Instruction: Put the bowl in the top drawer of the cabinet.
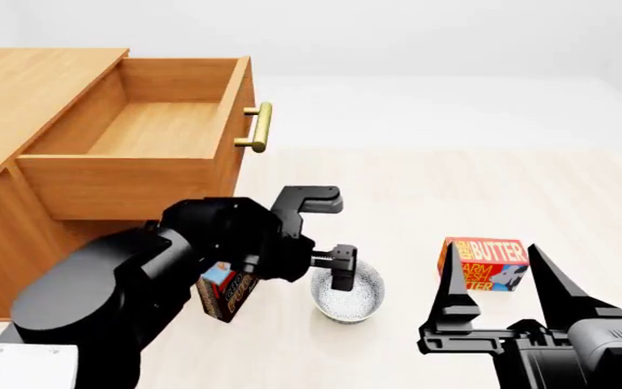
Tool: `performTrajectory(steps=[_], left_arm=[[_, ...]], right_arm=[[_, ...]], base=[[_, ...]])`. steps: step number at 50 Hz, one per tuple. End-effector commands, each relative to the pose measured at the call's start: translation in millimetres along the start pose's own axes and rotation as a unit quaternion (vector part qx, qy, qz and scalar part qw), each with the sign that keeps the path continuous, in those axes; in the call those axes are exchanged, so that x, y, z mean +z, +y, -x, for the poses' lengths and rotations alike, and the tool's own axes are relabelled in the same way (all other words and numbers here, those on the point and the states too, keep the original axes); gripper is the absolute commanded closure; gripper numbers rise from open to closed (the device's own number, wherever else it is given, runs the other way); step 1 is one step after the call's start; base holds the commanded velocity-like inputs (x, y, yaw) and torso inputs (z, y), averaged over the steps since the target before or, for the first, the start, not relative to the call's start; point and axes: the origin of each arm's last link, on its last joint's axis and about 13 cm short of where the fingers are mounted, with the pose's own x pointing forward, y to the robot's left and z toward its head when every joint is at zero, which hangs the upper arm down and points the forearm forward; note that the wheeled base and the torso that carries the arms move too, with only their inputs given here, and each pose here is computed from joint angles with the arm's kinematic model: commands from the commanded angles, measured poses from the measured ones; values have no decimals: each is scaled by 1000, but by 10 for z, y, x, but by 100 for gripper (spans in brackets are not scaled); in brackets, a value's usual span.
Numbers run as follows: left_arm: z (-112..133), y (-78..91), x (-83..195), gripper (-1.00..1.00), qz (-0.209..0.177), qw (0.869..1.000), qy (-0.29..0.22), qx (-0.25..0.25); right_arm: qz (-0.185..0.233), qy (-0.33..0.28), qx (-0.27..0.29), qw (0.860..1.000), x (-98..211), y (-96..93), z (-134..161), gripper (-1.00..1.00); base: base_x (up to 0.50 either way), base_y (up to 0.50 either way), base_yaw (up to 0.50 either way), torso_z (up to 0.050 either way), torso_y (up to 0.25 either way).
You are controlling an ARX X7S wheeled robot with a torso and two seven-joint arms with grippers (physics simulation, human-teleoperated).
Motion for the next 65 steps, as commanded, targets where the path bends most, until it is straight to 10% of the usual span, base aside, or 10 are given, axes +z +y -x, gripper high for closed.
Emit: performTrajectory(steps=[1, 65], left_arm=[[-38, 35, -38, -100, 15, 1000, -1, 4], [-195, 37, -265, -100, 102, 993, 26, -60]], right_arm=[[1, 0, -1, 1000, -4, -10, -8, -100], [2, 7, -4, 1000, -68, -50, -45, -100]], base=[[0, 0, 0, 0, 0], [0, 0, 0, 0, 0]])
